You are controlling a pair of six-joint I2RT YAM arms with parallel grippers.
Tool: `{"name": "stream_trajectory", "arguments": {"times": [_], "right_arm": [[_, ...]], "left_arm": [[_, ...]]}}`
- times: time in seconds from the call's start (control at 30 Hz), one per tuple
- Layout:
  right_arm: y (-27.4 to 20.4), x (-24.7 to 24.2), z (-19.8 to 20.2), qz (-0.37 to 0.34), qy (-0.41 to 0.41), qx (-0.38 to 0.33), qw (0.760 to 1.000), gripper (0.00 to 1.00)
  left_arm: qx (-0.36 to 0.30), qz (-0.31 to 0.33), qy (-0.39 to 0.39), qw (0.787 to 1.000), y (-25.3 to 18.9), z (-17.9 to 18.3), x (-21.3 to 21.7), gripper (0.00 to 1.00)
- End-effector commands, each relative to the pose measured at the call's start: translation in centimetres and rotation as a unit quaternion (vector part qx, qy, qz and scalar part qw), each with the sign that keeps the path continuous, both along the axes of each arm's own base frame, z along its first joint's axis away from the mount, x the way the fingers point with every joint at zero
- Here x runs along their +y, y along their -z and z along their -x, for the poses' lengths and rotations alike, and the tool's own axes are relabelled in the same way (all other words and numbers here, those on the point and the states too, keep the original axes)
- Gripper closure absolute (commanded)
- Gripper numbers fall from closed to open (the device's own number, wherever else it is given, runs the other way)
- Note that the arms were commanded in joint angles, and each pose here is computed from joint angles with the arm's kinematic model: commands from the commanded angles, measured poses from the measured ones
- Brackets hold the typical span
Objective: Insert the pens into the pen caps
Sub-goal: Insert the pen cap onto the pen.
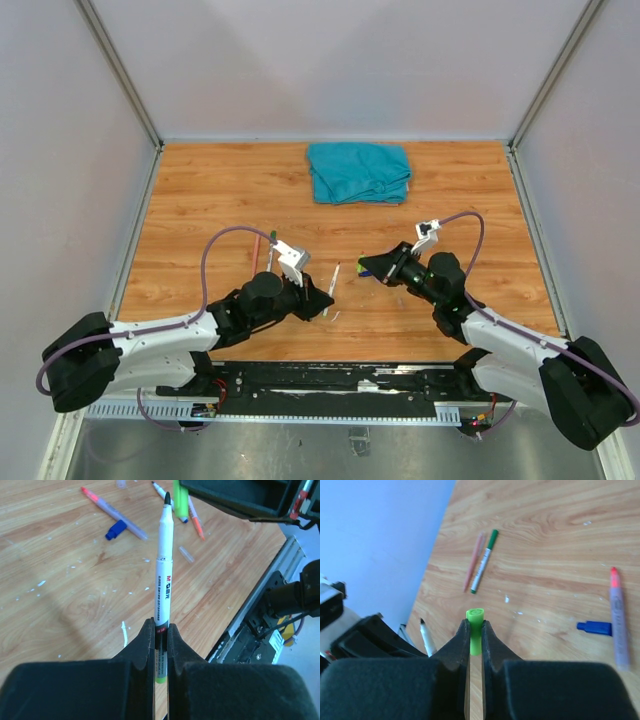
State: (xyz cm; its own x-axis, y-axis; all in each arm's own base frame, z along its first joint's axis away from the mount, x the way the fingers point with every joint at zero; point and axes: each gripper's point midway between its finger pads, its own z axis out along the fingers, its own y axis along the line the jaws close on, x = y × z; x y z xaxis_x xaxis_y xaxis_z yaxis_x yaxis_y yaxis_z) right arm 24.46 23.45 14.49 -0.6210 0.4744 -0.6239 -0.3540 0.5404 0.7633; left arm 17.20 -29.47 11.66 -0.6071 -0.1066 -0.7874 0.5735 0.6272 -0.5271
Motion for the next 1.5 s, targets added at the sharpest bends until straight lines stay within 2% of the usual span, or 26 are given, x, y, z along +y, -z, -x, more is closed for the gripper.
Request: {"name": "stream_trajectory", "arguments": {"times": [0.0,0.4,0.77,1.47], "right_arm": [[-4.6,0.5,-0.5,-0.082,0.017,-0.054,0.995,0.99],[-8.0,1.5,0.1,-0.126,-0.011,-0.092,0.988,0.99],[-8.2,3.6,0.9,-0.14,-0.066,-0.093,0.984,0.99],[-6.7,4.4,1.9,-0.126,-0.092,-0.082,0.984,0.99]], "left_arm": [[-0.055,0.023,0.016,0.998,-1.9,0.1,-1.3,0.99],[-0.06,0.013,0.035,0.998,-1.8,0.6,-2.0,1.0],[-0.063,0.013,0.037,0.997,-1.9,0.8,-2.0,1.0],[-0.061,0.011,0.033,0.998,-1.8,0.7,-1.9,1.0]]}}
